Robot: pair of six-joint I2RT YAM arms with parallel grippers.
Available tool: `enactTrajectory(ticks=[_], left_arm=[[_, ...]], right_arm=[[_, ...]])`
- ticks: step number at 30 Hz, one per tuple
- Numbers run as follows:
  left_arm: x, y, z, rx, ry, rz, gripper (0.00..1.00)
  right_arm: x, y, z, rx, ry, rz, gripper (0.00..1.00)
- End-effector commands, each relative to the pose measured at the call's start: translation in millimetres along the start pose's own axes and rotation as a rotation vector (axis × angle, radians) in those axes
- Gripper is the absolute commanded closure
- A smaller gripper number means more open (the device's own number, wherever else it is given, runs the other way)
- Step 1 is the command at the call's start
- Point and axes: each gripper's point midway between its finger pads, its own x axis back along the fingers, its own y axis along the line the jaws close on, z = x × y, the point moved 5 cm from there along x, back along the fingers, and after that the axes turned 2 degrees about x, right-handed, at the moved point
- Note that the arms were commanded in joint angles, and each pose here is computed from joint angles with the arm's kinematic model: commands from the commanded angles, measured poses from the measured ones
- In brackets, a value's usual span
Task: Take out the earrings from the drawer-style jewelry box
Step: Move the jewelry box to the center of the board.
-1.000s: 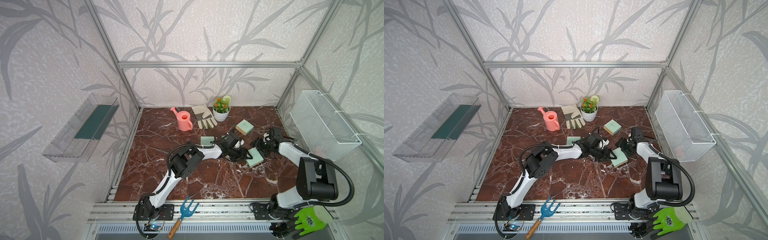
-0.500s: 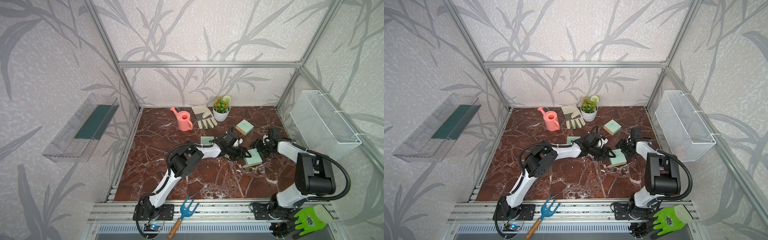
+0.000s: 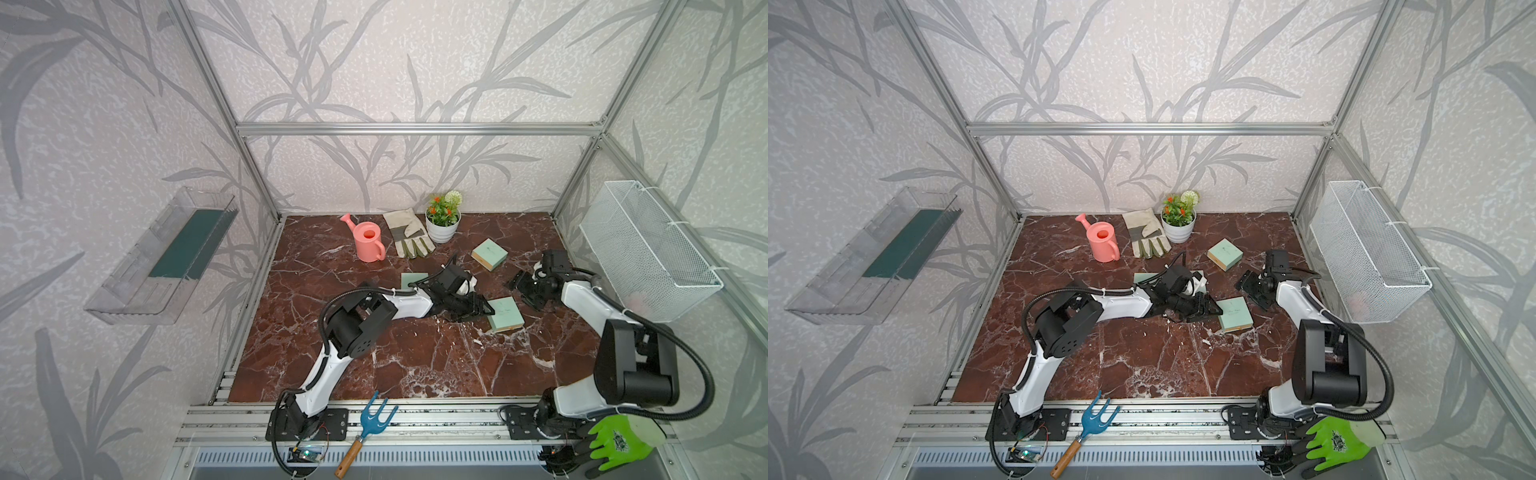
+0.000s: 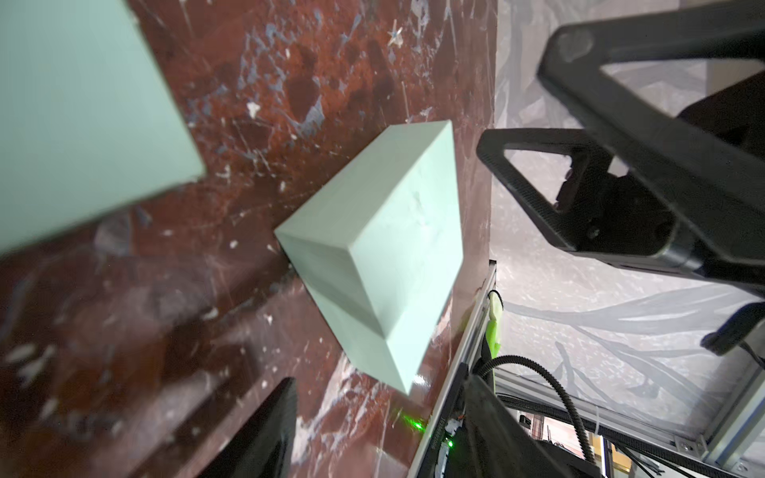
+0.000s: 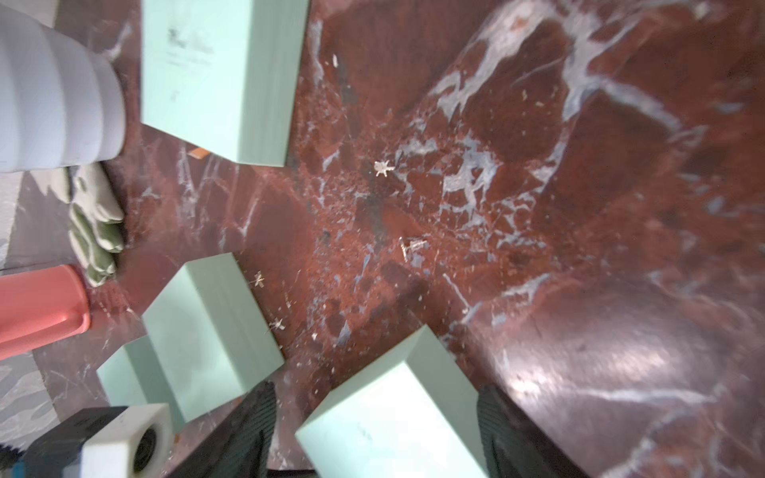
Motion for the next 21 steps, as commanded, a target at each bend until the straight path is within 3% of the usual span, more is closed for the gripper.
enactTrajectory(ticks=[1,4,7,11,15,21], left_arm=[[35.4,-47.4,0.2,-0.097,-0.047,0.107,0.35],[59.1,-53.4,14.3,-0.145,-0.061,0.105,0.34],[84.3,-50.9,25.6,-0.157,-0.082,0.078,0.32],[114.0,-37.2,32.0,-0.130,-0.115,0.055,0.30],[136.1,-28.0,35.9,-0.122,-0.143,0.013,0.29],[152.7,-21.1,41.8,-0.129,-0.161,-0.035,0.28]], right_arm=[[35.4,-10.1,16.7,-0.001,-0.032,0.056,0.24],[54.9,-22.5,45.8,-0.023,0.001,0.066,0.23],[66.0,-26.0,78.5,-0.048,0.038,-0.015,0.15],[60.1,-36.9,112.9,-0.193,0.062,-0.093,0.08],[40.1,-37.5,125.8,-0.260,0.073,-0.150,0.07],[22.7,-34.5,125.2,-0.380,0.042,-0.211,0.14]])
